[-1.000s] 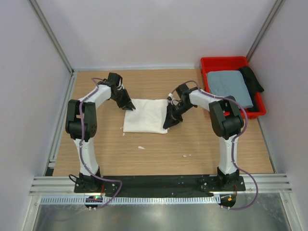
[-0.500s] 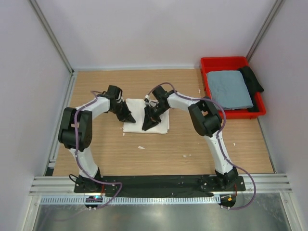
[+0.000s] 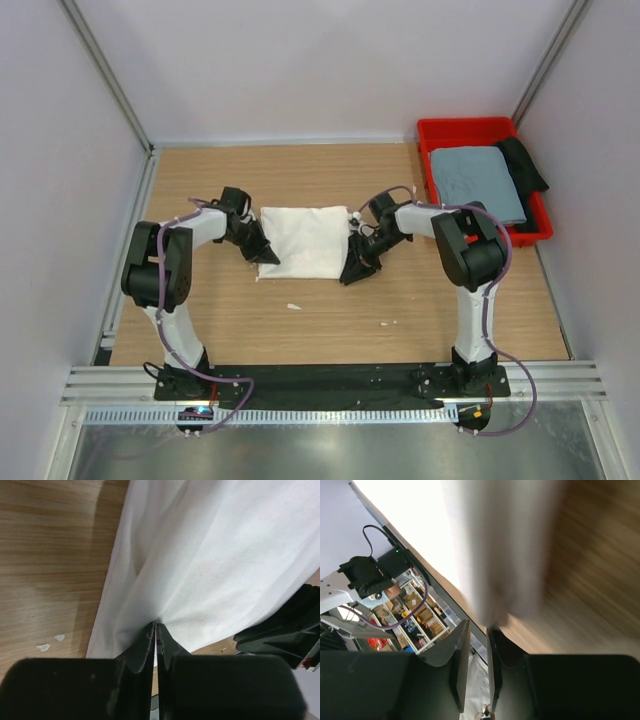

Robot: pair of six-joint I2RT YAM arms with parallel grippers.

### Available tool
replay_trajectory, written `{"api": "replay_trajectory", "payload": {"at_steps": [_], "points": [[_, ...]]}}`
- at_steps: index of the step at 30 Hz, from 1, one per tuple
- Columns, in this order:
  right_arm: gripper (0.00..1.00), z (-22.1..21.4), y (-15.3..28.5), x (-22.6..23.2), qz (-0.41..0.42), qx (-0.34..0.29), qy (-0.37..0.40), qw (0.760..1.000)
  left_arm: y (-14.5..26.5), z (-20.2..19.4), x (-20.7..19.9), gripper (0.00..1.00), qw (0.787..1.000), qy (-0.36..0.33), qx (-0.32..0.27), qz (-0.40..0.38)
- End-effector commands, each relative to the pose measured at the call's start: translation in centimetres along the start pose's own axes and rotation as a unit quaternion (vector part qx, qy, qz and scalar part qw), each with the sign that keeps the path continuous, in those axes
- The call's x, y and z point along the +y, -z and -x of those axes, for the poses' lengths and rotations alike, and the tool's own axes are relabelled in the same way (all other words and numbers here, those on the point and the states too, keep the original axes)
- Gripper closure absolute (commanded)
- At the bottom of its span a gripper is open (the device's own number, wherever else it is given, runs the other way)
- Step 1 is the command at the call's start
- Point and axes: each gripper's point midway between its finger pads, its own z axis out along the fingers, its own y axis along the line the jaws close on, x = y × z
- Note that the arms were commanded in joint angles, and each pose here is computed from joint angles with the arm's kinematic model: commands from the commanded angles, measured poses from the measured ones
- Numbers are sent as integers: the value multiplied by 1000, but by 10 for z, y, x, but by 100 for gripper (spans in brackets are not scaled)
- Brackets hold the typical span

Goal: Fold and stack the t-shirts
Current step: Fold the tshirt

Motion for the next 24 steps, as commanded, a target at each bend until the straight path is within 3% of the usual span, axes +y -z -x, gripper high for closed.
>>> {"api": "replay_trajectory", "payload": {"at_steps": [1,4,5,9,11,15,20,24], "points": [[74,-9,20,-12,-34,-19,6,999,12,-2,34,95,997,-28,-24,73],[74,-6,31,0,-37,-30,6,999,39,-7,7,84,998,-49,-30,35],[75,-5,35,11,-32,-38,12,999,49,-5,-5,77,998,-56,-37,21],[77,3,28,51,-17,-39,43,998,66,-16,-30,71,998,-46,-29,-29],[79,14,20,71,5,-40,64,997,62,-20,-33,76,998,-31,-19,-44],[81,33,-3,68,7,-35,55,998,34,-26,-6,90,1000,-10,3,-20],[84,38,-3,23,-22,-35,26,999,13,-25,32,97,999,3,9,32],[84,17,12,-19,-46,-34,-14,998,8,-31,57,100,997,0,18,75]]}}
